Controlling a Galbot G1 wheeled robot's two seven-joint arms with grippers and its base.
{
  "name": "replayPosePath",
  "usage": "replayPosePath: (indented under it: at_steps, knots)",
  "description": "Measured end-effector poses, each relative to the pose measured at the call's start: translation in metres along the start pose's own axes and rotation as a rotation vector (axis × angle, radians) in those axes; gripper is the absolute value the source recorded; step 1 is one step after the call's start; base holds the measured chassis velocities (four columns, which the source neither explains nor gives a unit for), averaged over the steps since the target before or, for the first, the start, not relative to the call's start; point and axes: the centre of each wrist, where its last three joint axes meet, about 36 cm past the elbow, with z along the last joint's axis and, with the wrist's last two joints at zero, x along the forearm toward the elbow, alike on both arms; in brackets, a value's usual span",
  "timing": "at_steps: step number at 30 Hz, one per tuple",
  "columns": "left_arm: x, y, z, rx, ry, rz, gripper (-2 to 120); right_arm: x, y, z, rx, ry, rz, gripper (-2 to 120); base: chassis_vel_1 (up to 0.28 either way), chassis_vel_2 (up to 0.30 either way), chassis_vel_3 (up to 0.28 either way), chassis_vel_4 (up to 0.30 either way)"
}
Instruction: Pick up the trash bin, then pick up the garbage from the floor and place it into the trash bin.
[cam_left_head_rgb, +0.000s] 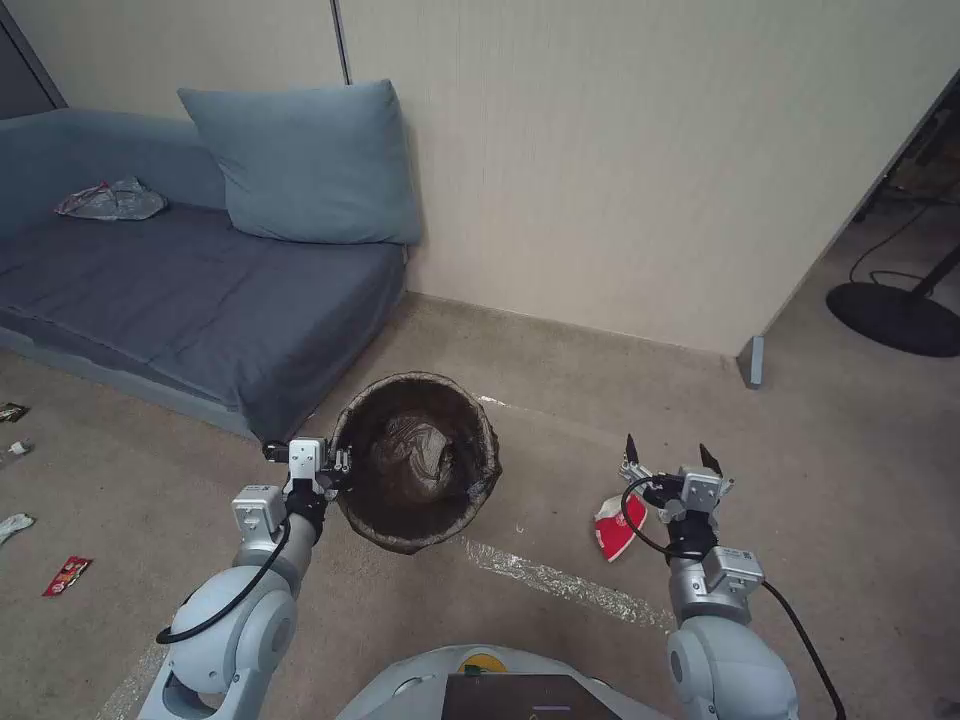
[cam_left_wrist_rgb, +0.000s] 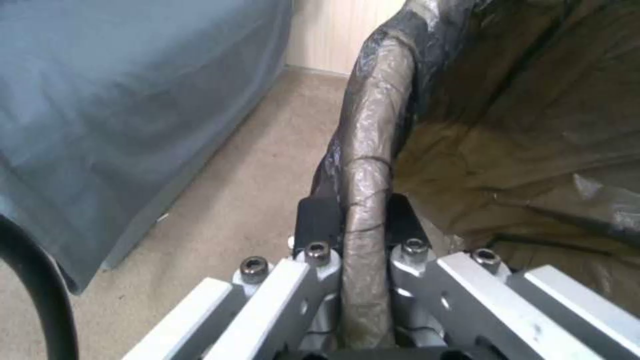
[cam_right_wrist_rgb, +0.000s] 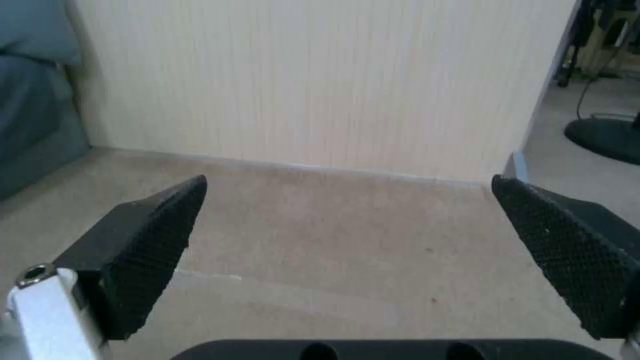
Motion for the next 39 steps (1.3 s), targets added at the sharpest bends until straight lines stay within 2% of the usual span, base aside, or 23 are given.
replayPosePath:
  at_steps: [9,15,21,30,39]
  knots:
    - [0.004,-0.002,-0.006,-0.005,-0.011,0.003,2,-0.018,-0.009,0.015,-0.021,0.131,0.037,100,0.0,0.0,0.0,0.0]
    - [0.006,-0.004,-0.009,-0.006,-0.013,0.008,2,-0.03,-0.03,0.032,-0.017,0.237,0.009,100,0.0,0.0,0.0,0.0]
    - [0.009,-0.005,-0.011,-0.011,-0.011,0.008,2,-0.041,-0.04,0.047,-0.029,0.302,-0.008,100,0.0,0.0,0.0,0.0]
    - [0.012,-0.004,-0.014,-0.028,-0.003,0.007,2,-0.062,-0.056,0.076,-0.104,0.433,-0.022,100,0.0,0.0,0.0,0.0]
    - [0.015,-0.005,-0.016,-0.04,0.004,0.011,2,-0.084,-0.06,0.104,-0.177,0.537,-0.002,100,0.0,0.0,0.0,0.0]
